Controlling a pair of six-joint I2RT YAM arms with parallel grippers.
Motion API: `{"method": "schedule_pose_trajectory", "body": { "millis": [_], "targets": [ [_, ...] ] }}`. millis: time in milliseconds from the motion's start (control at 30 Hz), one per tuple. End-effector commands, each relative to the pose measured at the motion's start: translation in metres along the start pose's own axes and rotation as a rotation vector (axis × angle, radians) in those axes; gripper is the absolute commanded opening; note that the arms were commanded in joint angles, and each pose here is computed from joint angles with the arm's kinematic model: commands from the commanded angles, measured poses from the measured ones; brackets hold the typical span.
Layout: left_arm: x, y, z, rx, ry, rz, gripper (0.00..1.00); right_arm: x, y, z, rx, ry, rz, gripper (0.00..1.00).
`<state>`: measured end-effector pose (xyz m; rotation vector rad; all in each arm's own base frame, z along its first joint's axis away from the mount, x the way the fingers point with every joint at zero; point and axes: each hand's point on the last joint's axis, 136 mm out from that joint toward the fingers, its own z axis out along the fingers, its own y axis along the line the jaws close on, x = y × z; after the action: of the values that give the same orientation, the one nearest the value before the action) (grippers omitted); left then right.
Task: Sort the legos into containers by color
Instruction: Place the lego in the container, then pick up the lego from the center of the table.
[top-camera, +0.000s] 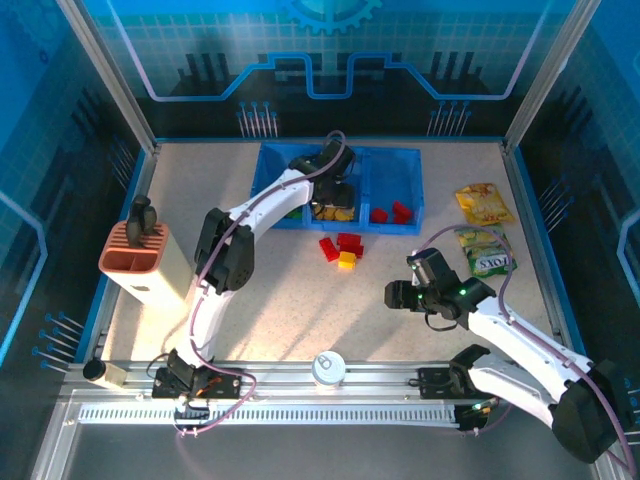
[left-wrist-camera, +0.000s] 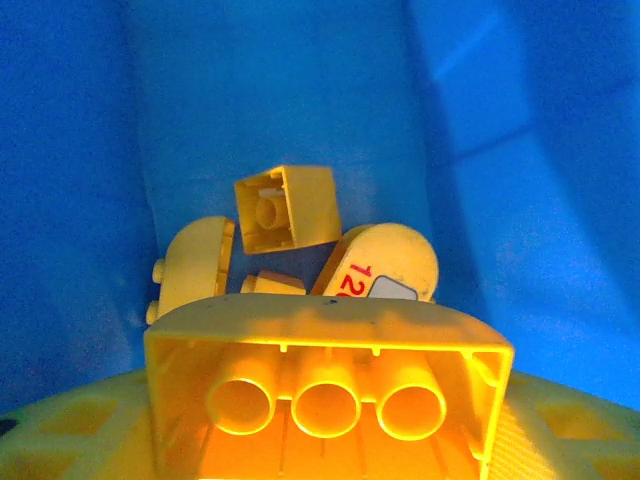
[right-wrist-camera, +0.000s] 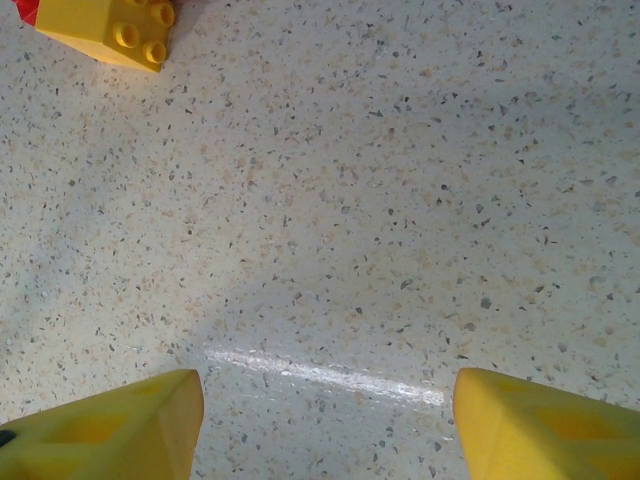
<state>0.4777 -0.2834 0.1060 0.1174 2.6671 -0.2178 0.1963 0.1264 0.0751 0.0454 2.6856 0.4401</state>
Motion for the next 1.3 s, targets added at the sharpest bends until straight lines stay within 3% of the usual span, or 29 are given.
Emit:
{"method": "schedule_pose_trajectory", "body": {
  "millis": [0,233,633,967,1267],
  "targets": [
    [-0.012,0.003,-0.012,0.010,-0.010,0.004,0.65,0.002,-0.003,-0.001,0.014,-0.002,0.000,0.68],
    [-0.012,-0.001,-0.025,0.034,-0.013,0.002,0.78,0.002,-0.002,-0.001,0.010,0.001,0.002,0.69],
    [0.001,-0.001,-0.098,0.155,-0.133,-0.041,0.80,-0.016,0.009,-0.006,0.000,-0.026,-0.017,0.71],
    [0.081,0.035,-0.132,0.208,-0.182,-0.101,0.79,-0.047,0.046,0.004,-0.036,-0.014,-0.066,0.68],
    [0.174,0.072,-0.145,0.204,-0.164,-0.160,0.78,-0.069,0.094,0.040,-0.035,0.081,-0.068,0.65]
  ]
}}
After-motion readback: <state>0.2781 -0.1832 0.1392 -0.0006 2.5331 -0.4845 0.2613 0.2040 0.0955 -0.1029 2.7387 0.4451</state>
